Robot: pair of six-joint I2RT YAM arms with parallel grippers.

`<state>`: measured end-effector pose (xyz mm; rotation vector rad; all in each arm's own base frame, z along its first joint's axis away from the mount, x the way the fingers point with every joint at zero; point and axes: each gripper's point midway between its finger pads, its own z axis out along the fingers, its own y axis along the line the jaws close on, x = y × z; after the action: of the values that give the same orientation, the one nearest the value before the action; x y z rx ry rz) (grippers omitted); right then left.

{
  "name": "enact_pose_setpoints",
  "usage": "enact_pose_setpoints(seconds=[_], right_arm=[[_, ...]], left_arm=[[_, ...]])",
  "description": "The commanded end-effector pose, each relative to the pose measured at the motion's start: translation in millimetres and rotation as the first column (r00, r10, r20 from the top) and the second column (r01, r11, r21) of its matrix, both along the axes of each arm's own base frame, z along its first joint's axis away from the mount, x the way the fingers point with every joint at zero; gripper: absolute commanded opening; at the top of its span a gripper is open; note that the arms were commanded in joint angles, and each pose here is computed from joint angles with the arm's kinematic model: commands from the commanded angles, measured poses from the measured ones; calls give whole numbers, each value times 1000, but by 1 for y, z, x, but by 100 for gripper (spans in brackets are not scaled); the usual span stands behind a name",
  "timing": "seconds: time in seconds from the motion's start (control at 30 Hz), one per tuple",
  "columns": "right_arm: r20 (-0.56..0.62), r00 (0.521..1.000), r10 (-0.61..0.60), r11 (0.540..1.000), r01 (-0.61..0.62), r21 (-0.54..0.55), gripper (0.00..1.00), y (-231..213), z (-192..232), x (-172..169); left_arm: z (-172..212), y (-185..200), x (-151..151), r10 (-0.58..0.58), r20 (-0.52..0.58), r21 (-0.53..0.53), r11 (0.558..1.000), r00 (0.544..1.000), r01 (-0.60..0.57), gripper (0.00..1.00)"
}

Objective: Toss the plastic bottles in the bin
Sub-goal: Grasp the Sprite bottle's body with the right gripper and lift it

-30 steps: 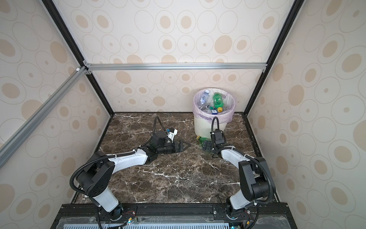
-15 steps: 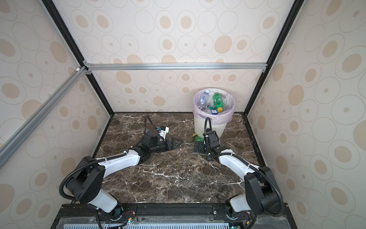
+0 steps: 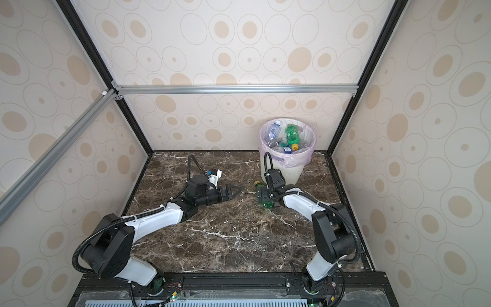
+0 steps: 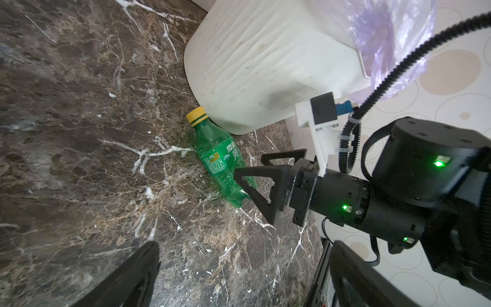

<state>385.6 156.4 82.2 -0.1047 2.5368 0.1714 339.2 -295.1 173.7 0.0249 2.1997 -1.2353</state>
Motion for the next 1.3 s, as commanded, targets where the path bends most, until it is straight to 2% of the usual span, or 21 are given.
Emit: enact_pose_setpoints(seconds=[0.0,0.43,0.67,0.77,1.03,1.27], right_arm=[[-23,998,52,998,-53,-19,96,14,-5,3],[-143,988,51,993,-65,-98,76,15,-43,2],[-148,988,37,992,-54,-110,59,15,-41,-1],[-130,991,36,994,-50,-101,54,17,-26,-1],[-80,996,32,998,-37,-50,52,23,26,-4],[30,998,55,998,-55,8,52,30,101,-5]], left_arm=[[7,5,0,3,27,-1,1000,1000,-3,99],[7,10,-2,8,29,0,1000,1000,-8,99],[11,12,-3,11,35,-11,1000,999,-10,99],[17,13,-3,12,51,-4,1000,999,-12,99],[36,20,-1,34,103,29,999,994,-38,99],[59,18,3,26,168,28,999,985,-31,99]])
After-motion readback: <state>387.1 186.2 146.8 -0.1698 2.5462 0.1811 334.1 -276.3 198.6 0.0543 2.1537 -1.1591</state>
